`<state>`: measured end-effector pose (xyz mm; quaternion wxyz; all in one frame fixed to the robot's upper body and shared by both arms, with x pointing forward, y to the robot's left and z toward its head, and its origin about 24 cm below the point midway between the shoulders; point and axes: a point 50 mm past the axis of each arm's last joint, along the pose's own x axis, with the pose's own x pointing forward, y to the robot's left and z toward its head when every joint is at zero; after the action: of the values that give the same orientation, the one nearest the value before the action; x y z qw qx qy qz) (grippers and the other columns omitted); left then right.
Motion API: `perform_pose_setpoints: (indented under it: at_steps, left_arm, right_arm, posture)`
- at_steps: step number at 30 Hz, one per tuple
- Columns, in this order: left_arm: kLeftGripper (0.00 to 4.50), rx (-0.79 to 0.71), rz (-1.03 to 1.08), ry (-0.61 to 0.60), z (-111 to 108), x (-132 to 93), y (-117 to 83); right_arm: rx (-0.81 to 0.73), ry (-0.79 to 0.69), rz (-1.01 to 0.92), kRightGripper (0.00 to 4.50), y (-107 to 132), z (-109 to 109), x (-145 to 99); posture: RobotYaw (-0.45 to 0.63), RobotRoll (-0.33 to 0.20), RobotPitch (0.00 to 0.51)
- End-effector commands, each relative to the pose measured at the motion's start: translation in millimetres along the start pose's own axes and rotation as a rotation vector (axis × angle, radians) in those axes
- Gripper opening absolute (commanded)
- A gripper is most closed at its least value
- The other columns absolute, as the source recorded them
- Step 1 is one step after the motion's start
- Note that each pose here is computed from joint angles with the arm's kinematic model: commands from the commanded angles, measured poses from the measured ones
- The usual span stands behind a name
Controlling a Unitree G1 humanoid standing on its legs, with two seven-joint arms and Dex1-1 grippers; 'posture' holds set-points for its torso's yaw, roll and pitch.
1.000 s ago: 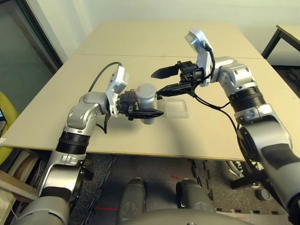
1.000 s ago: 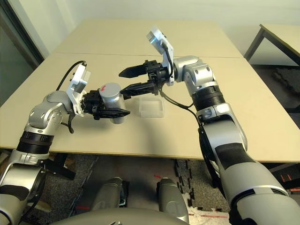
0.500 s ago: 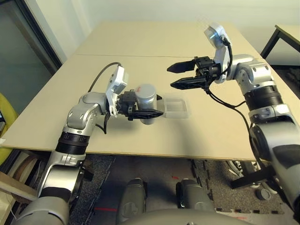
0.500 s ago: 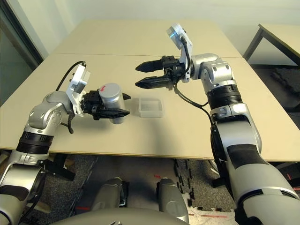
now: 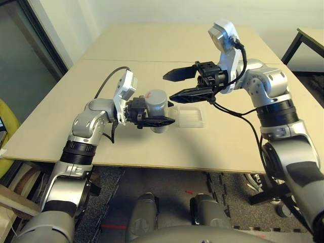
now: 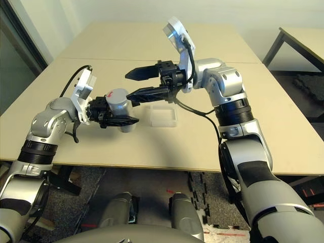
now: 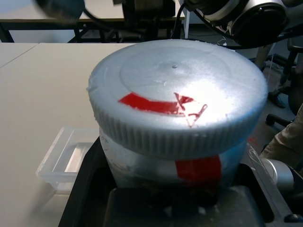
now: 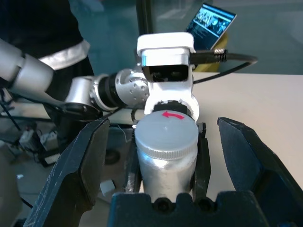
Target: Pour the medicine from the bottle into the box.
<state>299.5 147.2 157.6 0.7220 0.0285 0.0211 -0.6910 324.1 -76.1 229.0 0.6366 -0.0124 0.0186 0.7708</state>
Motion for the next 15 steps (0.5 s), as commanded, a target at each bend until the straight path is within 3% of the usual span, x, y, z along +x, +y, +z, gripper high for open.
perform_pose_setpoints:
  at_steps: [1, 15]
  left_arm:
    - [2.75, 0.019, -0.012, 0.003, 3.8, 2.1, 0.5]
    - [2.75, 0.012, -0.018, 0.002, 1.8, 4.7, -2.2]
  right_arm:
    - [-0.015, 0.015, 0.006, 4.5, -1.2, -2.5, 8.7]
    - [-0.034, 0.032, 0.037, 4.5, -4.2, -7.2, 28.7]
  posture:
    - [-0.01, 0.0, 0.0]
    - [0.0, 0.0, 0.0]
